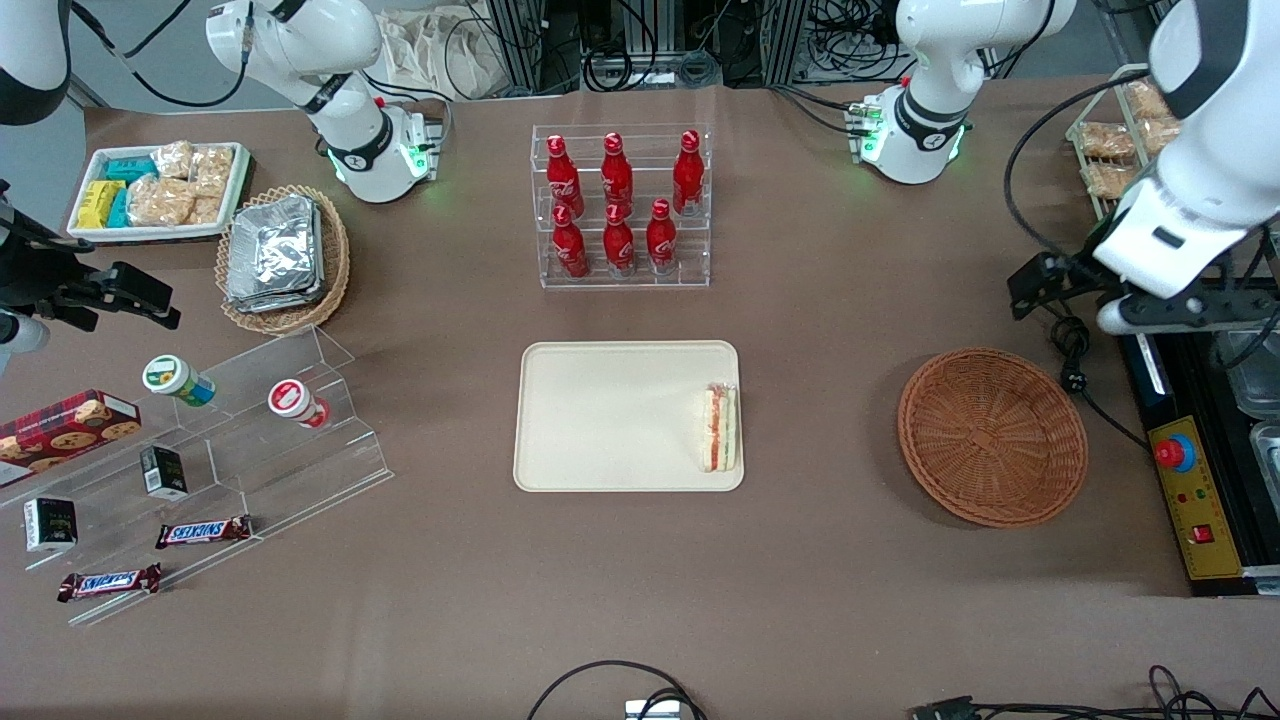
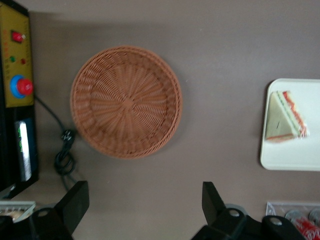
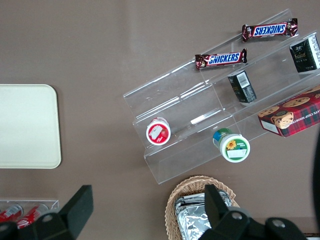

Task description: Place sandwich from basket to tray

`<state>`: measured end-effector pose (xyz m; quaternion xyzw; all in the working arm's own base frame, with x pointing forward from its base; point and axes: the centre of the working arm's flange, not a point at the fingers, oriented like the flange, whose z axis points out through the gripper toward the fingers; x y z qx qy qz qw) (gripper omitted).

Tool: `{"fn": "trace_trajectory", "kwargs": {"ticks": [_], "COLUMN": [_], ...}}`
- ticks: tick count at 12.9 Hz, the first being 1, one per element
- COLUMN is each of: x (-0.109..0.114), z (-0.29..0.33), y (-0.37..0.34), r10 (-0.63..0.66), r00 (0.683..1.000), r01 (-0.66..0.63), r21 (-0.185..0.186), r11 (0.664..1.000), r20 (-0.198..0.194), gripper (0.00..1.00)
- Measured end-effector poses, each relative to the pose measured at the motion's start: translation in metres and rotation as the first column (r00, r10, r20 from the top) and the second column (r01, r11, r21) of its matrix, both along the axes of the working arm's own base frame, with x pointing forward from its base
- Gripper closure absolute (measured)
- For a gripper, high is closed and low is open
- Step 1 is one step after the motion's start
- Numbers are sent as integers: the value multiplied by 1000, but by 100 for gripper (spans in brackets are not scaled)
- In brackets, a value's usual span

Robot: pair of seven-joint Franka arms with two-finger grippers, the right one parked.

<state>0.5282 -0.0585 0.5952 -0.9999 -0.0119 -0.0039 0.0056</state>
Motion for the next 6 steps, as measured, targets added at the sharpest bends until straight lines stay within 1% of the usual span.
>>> {"fn": "trace_trajectory", "kwargs": {"ticks": [3, 6], "x": [-10, -14], "z": [23, 28], "y": [2, 2], "r10": [3, 3], "r00": [1000, 1000], "r01": [-3, -3], "r21": [3, 5], "r11": [1000, 1000], "r20": [4, -4], "gripper": [0, 0]}}
